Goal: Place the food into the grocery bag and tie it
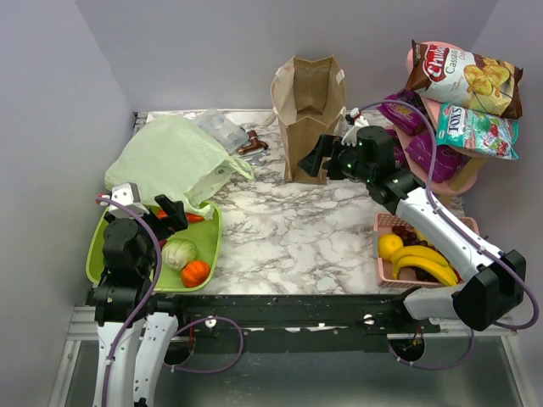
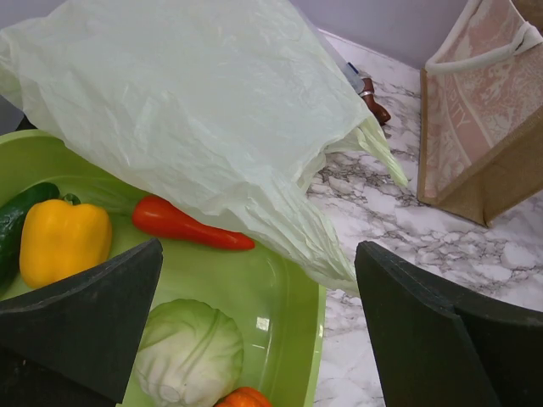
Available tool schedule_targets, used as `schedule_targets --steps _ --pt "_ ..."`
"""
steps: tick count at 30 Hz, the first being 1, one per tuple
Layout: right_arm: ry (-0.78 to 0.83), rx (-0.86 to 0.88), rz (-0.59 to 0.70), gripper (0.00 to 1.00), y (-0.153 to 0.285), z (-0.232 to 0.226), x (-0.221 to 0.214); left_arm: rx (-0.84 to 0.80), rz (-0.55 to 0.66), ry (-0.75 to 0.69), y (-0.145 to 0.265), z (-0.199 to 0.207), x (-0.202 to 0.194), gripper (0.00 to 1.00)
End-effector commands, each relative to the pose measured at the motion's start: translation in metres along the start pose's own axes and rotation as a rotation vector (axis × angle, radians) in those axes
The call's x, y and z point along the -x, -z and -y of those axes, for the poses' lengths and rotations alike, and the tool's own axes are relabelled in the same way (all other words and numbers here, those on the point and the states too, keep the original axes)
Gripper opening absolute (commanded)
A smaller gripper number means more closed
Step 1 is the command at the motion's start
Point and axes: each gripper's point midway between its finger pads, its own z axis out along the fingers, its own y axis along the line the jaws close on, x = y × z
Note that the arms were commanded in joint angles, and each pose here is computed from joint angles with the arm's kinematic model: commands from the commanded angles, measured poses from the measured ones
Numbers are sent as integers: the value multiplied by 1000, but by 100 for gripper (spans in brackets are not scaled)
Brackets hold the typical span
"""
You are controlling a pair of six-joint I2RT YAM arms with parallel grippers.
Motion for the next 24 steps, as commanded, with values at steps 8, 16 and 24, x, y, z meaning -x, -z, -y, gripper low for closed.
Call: schedule_targets --steps 8,16,24 --pt "-7 128 -149 100 -1 -21 -24 -26 25 12 2 6 8 99" --pt "6 252 -199 100 6 -43 -37 -53 -17 20 -1 14 1 95" --pt "117 185 -253 100 -3 -58 -55 17 -100 0 0 13 -17 88"
